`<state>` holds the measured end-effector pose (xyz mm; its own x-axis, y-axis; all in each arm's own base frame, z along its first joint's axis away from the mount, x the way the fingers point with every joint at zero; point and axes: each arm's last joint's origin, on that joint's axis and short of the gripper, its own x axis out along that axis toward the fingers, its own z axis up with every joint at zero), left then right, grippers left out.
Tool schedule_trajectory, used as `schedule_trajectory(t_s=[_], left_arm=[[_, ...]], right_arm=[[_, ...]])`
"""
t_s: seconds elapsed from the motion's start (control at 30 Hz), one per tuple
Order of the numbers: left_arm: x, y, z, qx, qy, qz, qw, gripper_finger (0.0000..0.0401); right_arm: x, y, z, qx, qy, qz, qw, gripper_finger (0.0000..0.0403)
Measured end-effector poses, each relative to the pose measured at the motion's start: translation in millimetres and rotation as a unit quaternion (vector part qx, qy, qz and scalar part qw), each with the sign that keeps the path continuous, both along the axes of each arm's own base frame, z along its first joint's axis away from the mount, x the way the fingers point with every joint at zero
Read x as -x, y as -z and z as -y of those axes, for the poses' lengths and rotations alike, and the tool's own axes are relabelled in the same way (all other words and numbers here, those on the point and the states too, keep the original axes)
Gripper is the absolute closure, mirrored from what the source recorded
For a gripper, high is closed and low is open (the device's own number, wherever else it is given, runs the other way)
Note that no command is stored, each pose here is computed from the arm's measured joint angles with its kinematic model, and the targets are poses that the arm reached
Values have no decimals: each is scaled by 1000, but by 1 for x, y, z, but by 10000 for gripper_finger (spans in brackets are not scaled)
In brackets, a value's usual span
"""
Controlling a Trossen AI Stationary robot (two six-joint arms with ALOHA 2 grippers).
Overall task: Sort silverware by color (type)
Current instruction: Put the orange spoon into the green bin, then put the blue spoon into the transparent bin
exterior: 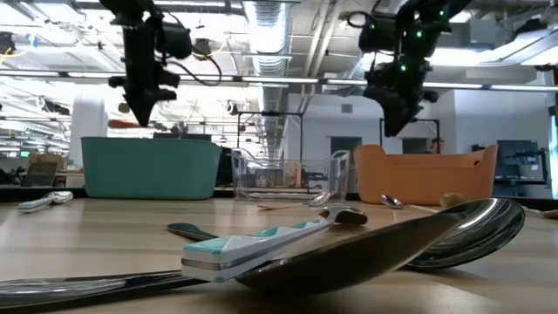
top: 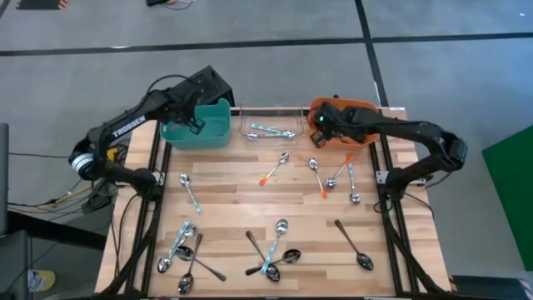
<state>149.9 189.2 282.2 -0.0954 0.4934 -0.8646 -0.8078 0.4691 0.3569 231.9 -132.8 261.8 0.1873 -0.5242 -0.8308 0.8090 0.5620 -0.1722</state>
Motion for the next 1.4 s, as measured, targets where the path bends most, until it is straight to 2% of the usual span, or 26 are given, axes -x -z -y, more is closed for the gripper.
schedule_trajectory(t_s=[0.1,0.3,0.47,0.87,1.07,1.13,1.27,1.4], left_arm=[[-6,13,-11,4,15,-6,1000,401],[-15,39,-25,59,64,-55,995,401],[-22,54,-33,73,73,-71,992,401],[-24,60,-33,104,91,-60,989,392],[-24,61,-31,122,108,-47,985,363],[-24,61,-30,132,111,-41,984,350],[-24,61,-27,145,110,-44,982,324],[-27,58,-21,144,107,-41,983,306]], right_arm=[[-8,0,-15,-3,-18,9,1000,290],[-18,0,-39,-13,-28,32,999,290],[-24,0,-56,-19,-44,42,998,290],[-32,-1,-85,-23,-94,50,994,290],[-35,-2,-87,-22,-99,63,993,290],[-35,-1,-88,-37,-110,66,991,290],[-39,-2,-91,-60,-197,64,976,290],[-46,-5,-100,-52,-318,68,944,290]])
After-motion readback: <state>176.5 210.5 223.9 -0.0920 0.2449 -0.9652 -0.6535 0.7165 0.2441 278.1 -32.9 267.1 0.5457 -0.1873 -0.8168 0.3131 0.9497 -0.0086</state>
